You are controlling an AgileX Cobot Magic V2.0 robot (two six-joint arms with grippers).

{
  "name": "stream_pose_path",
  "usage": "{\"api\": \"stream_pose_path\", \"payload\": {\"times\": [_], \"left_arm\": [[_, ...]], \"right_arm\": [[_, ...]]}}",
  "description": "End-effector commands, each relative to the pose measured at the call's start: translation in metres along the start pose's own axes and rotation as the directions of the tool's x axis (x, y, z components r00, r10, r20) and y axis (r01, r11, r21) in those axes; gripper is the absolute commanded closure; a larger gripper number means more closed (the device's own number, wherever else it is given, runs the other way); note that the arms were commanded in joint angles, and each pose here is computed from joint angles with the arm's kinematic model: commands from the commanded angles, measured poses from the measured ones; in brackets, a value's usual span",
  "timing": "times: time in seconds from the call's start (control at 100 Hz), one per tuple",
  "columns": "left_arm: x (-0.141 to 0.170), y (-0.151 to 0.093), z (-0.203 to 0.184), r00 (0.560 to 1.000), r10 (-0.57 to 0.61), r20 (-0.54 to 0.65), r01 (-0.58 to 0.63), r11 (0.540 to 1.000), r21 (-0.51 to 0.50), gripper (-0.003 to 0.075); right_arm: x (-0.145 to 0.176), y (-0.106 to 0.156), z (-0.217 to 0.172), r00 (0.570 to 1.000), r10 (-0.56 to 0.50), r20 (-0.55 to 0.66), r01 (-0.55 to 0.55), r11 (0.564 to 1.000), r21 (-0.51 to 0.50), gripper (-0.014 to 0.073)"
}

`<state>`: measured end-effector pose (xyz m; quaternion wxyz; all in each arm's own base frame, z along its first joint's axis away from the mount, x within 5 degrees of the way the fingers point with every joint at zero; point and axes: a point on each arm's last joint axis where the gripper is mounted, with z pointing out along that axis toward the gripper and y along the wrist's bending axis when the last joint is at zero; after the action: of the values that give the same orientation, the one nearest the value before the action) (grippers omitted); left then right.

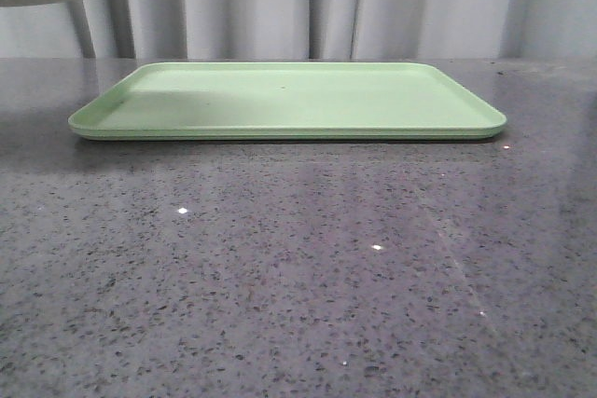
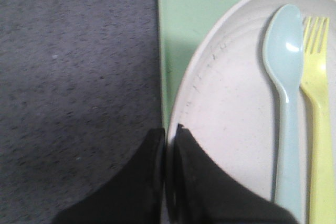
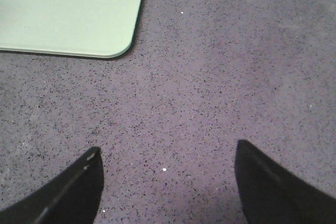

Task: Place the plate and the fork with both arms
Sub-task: 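Grip the plate rim with the left gripper and lift it toward the tray, then lower the plate onto the green tray with the left gripper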

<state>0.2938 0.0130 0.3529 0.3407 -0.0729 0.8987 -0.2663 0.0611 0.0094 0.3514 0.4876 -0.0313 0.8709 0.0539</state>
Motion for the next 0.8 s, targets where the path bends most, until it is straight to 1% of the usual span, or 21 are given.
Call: {"api": "stream_pose_path", "payload": {"times": [0.0,0.18,0.4,0.55,0.63,0.74,0.79], "left_arm": [[-0.014,-0.028,0.003,0.997,-0.019,0.071,0.014,0.997,0.071,0.0741],[-0.019,-0.051,0.043,1.000,-0.014,0.023,0.012,0.994,0.109,0.0741],[-0.025,-0.074,0.086,1.000,-0.003,-0.014,0.005,0.994,0.107,0.0741],[-0.028,-0.090,0.110,0.999,0.013,-0.035,-0.009,0.992,0.130,0.0741],[-0.029,-0.094,0.123,0.999,0.001,-0.040,0.004,0.993,0.120,0.0741],[-0.028,-0.099,0.136,0.998,0.028,-0.049,-0.024,0.996,0.088,0.0741],[-0.027,-0.099,0.142,0.998,0.021,-0.059,-0.016,0.997,0.074,0.0741]], "right_arm": [[-0.013,0.000,-0.003,0.997,-0.005,0.079,0.005,1.000,0.003,0.0066],[-0.013,0.000,-0.003,0.997,-0.005,0.079,0.005,1.000,0.003,0.0066],[-0.013,0.000,-0.003,0.997,-0.005,0.079,0.005,1.000,0.003,0.0066],[-0.013,0.000,-0.003,0.997,-0.005,0.079,0.005,1.000,0.003,0.0066],[-0.013,0.000,-0.003,0.997,-0.005,0.079,0.005,1.000,0.003,0.0066],[-0.013,0.000,-0.003,0.997,-0.005,0.079,0.005,1.000,0.003,0.0066],[-0.013,0.000,-0.003,0.997,-0.005,0.079,0.005,1.000,0.003,0.0066]]}}
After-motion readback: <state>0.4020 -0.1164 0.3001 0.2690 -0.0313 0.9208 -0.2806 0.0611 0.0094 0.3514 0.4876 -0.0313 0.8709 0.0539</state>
